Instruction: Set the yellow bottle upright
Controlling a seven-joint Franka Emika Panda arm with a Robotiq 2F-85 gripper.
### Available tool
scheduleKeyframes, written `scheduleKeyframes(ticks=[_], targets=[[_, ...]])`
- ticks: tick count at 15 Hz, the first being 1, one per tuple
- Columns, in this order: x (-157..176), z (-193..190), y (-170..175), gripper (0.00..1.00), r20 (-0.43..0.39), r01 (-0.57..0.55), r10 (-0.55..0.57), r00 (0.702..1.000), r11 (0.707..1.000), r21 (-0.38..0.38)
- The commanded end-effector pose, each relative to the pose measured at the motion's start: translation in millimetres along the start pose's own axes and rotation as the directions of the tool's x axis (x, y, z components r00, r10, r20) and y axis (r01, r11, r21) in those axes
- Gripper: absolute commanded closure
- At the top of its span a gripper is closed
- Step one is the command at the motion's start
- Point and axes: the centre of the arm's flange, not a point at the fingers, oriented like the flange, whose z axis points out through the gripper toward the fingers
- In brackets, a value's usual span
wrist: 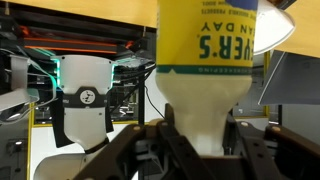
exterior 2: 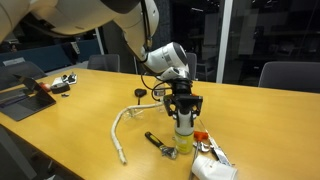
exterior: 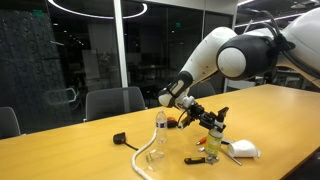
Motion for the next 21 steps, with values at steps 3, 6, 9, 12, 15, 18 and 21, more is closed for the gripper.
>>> scheduleKeyframes(ticks=[3, 6, 9, 12, 15, 18, 21], targets=[[7, 19, 19, 0.83, -0.024, -0.041, 0.04, 0.999, 0.998, -0.047], [7, 30, 24, 0.83, -0.04, -0.036, 0.034, 0.999, 0.997, -0.064], [8, 40, 29, 0.83, -0.057, -0.034, 0.029, 0.998, 0.996, -0.08], [7, 49, 31, 0.83, -0.078, -0.034, 0.026, 0.997, 0.995, -0.095], [9, 53, 31, 0.83, -0.102, -0.037, 0.027, 0.994, 0.995, -0.098], [12, 53, 31, 0.83, -0.117, -0.044, 0.032, 0.993, 0.995, -0.094], [11, 50, 31, 0.83, -0.122, -0.044, 0.032, 0.992, 0.995, -0.09]])
